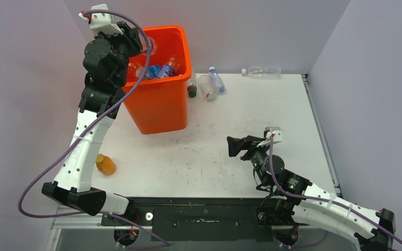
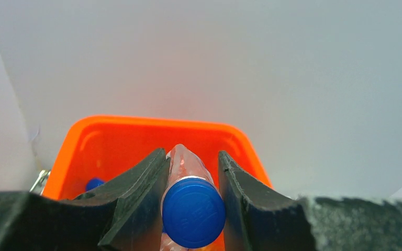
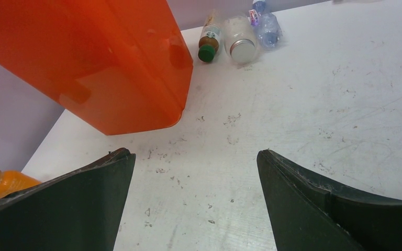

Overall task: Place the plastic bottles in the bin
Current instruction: Place the plastic bottle in the trash bin.

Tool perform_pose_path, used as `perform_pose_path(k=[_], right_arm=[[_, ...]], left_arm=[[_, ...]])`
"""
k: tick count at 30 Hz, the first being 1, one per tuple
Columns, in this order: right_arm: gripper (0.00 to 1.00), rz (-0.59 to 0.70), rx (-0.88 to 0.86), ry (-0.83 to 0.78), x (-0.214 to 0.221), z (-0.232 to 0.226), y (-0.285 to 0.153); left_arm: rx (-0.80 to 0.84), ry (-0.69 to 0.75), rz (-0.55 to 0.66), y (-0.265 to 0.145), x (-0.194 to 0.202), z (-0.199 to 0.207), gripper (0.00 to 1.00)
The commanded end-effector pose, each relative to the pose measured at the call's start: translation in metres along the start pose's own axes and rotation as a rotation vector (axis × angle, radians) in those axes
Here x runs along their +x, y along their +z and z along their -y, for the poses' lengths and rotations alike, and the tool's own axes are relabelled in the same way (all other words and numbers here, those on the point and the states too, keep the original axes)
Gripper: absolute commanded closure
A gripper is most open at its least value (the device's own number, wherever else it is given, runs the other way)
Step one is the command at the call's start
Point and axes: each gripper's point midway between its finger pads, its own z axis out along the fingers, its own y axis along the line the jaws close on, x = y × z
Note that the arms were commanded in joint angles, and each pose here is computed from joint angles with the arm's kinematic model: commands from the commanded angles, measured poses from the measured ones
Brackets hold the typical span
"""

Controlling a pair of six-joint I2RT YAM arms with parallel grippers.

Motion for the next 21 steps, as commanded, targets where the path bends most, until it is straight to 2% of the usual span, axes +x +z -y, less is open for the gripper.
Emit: perform_pose_path(k=[1, 8, 9, 10, 12, 18, 21], right_arm=[[0.10, 0.027, -0.006, 0.035, -0.011, -0.002, -0.002], [0.10, 0.022, 0.000, 0.034, -0.011, 0.004, -0.007], [0.10, 0.024, 0.002, 0.036, -0.012, 0.004, -0.008], [0.10, 0.025, 0.003, 0.037, -0.013, 0.005, -0.009], [0.10, 0.031, 0.006, 0.040, -0.015, 0.007, -0.011], [0.10, 0.037, 0.008, 0.042, -0.013, 0.009, -0.012], [0.10, 0.028, 0.007, 0.045, -0.009, 0.009, -0.011]], left_arm=[[0.044, -0.066, 0.092, -0.001, -0.037, 0.011, 1.00], [-0.019, 0.007, -0.082, 0.035, 0.048, -0.007, 1.00], [-0.016, 0.008, -0.097, 0.039, 0.051, -0.006, 0.90], [-0.027, 0.008, -0.114, 0.042, 0.056, -0.007, 0.54], [-0.034, -0.034, -0.086, 0.037, 0.041, -0.006, 0.01], [0.088, -0.128, 0.188, -0.030, -0.073, 0.023, 0.04], [0.179, -0.133, 0.268, -0.078, -0.108, 0.044, 0.04]])
